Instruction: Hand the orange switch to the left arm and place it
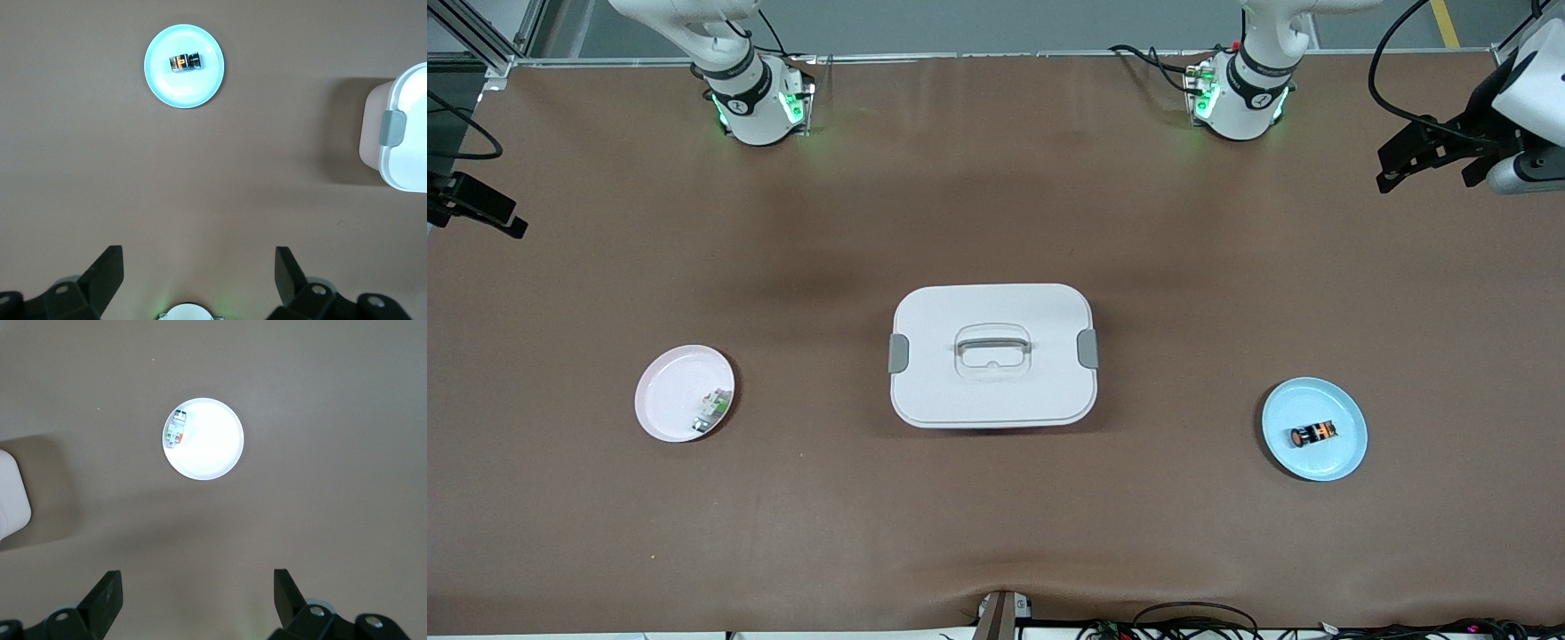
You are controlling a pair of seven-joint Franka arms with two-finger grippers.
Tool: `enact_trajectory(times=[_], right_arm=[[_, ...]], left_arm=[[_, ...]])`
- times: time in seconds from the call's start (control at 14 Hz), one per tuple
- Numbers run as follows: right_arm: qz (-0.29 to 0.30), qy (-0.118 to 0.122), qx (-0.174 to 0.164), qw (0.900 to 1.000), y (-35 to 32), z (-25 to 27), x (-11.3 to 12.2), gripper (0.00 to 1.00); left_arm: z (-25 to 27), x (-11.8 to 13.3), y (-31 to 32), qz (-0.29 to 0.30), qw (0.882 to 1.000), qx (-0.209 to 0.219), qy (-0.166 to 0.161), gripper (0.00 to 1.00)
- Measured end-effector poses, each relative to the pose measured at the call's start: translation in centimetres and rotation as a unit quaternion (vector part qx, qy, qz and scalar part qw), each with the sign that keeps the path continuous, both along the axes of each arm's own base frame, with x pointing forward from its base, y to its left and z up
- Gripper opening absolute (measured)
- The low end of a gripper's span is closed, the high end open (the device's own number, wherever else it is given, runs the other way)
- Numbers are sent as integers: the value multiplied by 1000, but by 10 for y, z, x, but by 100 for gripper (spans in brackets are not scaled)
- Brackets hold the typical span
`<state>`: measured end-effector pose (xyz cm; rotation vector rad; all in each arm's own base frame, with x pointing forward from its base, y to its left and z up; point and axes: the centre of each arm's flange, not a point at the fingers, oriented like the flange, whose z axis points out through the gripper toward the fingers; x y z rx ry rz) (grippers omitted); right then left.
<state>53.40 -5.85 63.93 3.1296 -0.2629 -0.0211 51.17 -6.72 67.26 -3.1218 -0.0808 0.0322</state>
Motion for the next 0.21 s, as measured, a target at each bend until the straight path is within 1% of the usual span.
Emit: enact_trajectory(times=[0.21], right_arm=[[0,0,0,1000,0,0,0,100]], left_arm=[[0,-1,0,0,1000,1,5,100]])
